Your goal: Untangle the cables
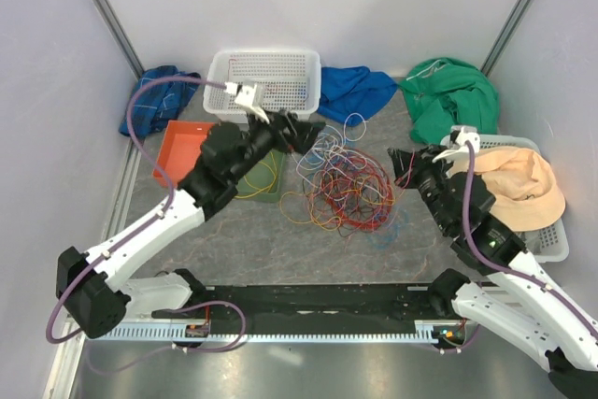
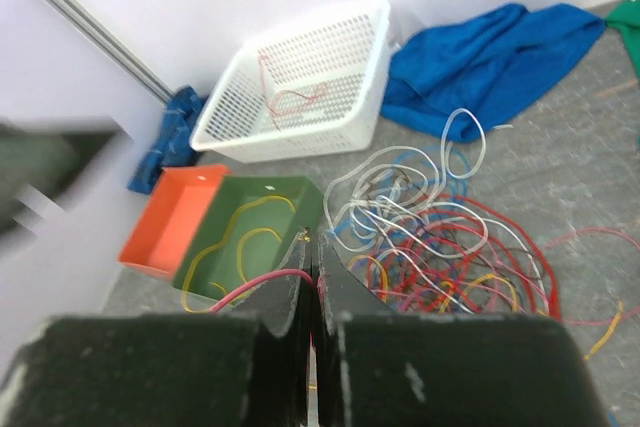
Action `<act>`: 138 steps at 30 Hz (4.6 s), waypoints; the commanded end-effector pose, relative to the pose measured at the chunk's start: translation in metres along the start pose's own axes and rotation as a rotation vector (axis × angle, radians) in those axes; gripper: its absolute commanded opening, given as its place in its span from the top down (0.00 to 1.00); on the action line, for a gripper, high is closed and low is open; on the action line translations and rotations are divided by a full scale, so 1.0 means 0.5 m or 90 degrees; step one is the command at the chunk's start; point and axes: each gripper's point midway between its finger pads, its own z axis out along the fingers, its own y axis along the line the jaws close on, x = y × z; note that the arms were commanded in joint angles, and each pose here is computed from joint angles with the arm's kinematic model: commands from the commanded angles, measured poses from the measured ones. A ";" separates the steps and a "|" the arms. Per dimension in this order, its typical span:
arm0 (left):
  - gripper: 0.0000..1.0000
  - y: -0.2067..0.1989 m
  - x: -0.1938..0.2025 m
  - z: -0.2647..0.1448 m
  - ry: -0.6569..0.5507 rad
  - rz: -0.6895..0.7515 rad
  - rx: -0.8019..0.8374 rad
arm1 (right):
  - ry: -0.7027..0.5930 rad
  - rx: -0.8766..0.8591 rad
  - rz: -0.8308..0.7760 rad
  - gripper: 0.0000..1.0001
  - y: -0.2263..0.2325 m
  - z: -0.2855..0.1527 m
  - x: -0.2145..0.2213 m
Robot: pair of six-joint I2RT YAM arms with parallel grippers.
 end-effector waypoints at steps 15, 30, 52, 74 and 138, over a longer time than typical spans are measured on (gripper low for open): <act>0.00 -0.256 0.257 -0.098 0.006 0.027 0.417 | 0.025 -0.056 0.105 1.00 0.083 -0.006 -0.052; 0.26 -0.296 0.340 0.016 0.019 -0.001 0.471 | 0.059 -0.089 0.113 1.00 0.094 -0.024 -0.028; 0.98 -0.114 -0.014 0.044 0.042 0.018 0.112 | 0.019 0.076 0.056 0.02 -0.054 -0.074 -0.010; 0.98 0.117 -0.489 0.227 -0.260 0.086 -0.092 | 0.065 0.077 0.028 0.02 -0.066 -0.028 0.072; 0.00 0.635 -0.034 0.262 0.170 -0.206 -0.366 | 0.144 0.033 0.052 0.02 -0.027 0.073 0.196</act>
